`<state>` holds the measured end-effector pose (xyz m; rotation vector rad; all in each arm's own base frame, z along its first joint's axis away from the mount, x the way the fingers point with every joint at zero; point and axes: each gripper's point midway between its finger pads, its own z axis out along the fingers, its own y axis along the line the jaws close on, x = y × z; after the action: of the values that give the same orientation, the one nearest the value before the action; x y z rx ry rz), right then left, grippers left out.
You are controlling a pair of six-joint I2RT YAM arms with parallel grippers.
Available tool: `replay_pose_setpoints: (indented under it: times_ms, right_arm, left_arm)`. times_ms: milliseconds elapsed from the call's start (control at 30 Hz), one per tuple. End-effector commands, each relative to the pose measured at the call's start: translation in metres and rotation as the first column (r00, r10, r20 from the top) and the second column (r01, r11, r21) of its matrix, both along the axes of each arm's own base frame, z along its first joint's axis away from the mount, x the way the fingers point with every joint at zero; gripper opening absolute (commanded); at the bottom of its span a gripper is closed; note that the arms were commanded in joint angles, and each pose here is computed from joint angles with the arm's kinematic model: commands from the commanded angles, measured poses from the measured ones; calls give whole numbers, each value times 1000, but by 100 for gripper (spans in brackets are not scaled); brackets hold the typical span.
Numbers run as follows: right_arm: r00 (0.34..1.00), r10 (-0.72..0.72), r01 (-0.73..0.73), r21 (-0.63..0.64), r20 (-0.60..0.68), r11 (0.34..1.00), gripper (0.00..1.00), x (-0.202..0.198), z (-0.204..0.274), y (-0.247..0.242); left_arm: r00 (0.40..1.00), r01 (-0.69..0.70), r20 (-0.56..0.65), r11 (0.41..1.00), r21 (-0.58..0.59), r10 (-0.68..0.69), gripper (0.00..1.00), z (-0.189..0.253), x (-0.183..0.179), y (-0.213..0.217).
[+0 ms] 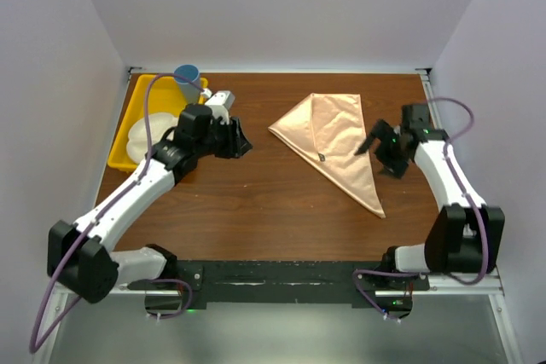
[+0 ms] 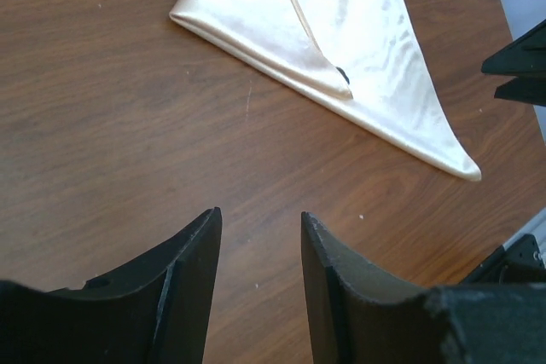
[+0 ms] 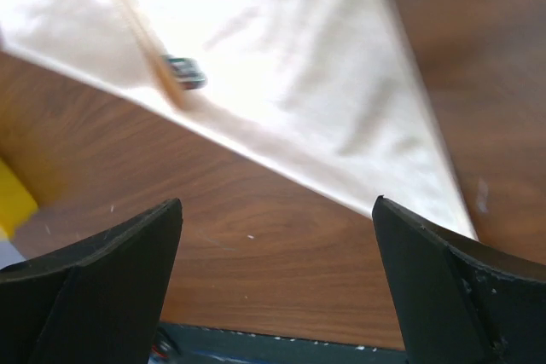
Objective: Fold the napkin, place the utensils inside, and roll it up
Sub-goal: Fold the napkin
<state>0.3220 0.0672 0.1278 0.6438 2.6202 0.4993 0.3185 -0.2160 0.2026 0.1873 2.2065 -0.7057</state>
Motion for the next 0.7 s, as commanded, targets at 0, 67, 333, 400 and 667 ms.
replay_pose_setpoints:
  times_ms: [0, 67, 333, 400, 667]
  right_arm:
    - [924, -362, 360, -35, -126, 932, 98, -55, -31, -39]
    - [887, -438, 437, -42, -147, 898, 98, -76, -46, -47]
    - [673, -722, 734, 25, -161, 679, 70, -116, -85, -55]
    - [649, -741, 755, 29, -172, 655, 68, -123, -92, -55]
    - [613, -772, 782, -11, -169, 624, 65, -117, -103, -64]
  left_arm:
    - [999, 35, 8, 999, -17, -34, 47, -10, -31, 9]
    - [998, 34, 47, 999, -31, -33, 47, -2, -40, 14]
    - [995, 51, 89, 998, 30, -53, 47, 4, -42, 23]
    - [994, 58, 94, 998, 28, -61, 47, 6, -41, 21]
    - [996, 38, 77, 999, 23, -40, 47, 7, -39, 22]
